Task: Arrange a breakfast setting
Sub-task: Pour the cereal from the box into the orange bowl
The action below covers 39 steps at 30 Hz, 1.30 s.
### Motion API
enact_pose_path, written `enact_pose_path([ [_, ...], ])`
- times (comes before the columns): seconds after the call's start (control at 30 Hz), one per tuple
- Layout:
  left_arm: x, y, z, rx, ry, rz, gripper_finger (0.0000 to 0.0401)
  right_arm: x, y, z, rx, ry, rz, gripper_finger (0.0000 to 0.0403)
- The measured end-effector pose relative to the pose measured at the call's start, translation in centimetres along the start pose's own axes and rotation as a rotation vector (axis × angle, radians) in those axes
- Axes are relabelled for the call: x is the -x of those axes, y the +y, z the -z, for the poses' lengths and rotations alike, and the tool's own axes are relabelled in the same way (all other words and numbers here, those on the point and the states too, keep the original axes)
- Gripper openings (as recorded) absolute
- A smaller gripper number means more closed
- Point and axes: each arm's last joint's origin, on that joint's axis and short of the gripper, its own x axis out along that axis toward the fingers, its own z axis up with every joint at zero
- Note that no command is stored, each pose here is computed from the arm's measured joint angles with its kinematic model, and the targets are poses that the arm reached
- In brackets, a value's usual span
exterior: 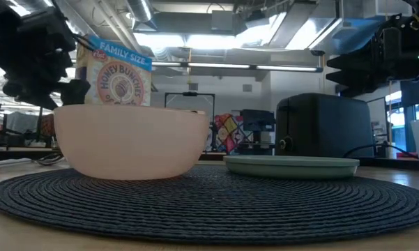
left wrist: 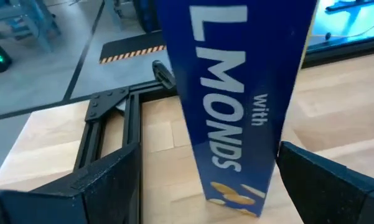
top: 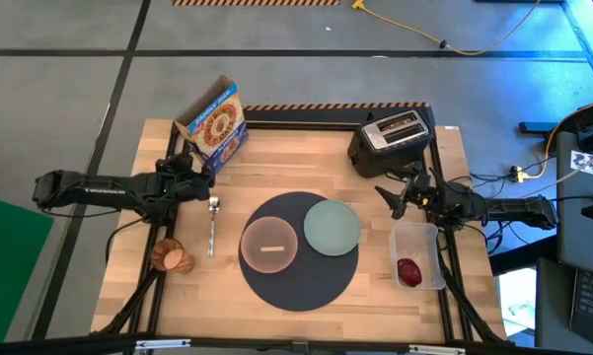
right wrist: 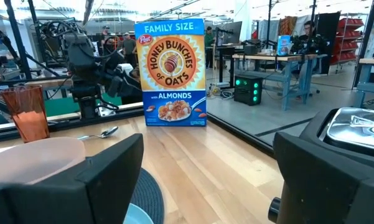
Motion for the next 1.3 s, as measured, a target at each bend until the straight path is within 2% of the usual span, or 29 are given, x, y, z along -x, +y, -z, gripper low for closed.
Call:
enact_pose_path([
  [0.17, -0.7, -0.5, -0.8, -0.055, 0.004, 0.024, 0.0361, 0.0, 0.0, 0.0, 0.0, 0.0, 0.0, 0.0348],
  [0.33, -1.5, -0.7, -1.9, -0.048, -0.008, 0.023, 0.0361, 0.0, 0.0, 0.0, 0.001, 0.003, -0.018, 0.0348],
  [0.5, -2.6, -0.4, -2.7, -0.071, 0.038, 0.075, 0.0361, 0.0, 0.1, 0.1, 0.005, 0.011, -0.026, 0.0348],
  [0.77, -4.1, 0.2, -4.1, -0.042, 0.031, 0.144, 0.036, 0.0, 0.1, 0.2, 0.008, 0.018, -0.027, 0.0348],
  [1.1, -4.9, 1.0, -4.6, -0.042, 0.032, 0.171, 0.0287, 0.0, 0.1, 0.1, -0.001, 0.015, -0.035, 0.0348],
  [1.3, -5.3, 1.1, -4.9, -0.027, 0.021, 0.179, 0.0275, 0.0, 0.2, -0.1, -0.034, -0.01, -0.071, 0.0348],
])
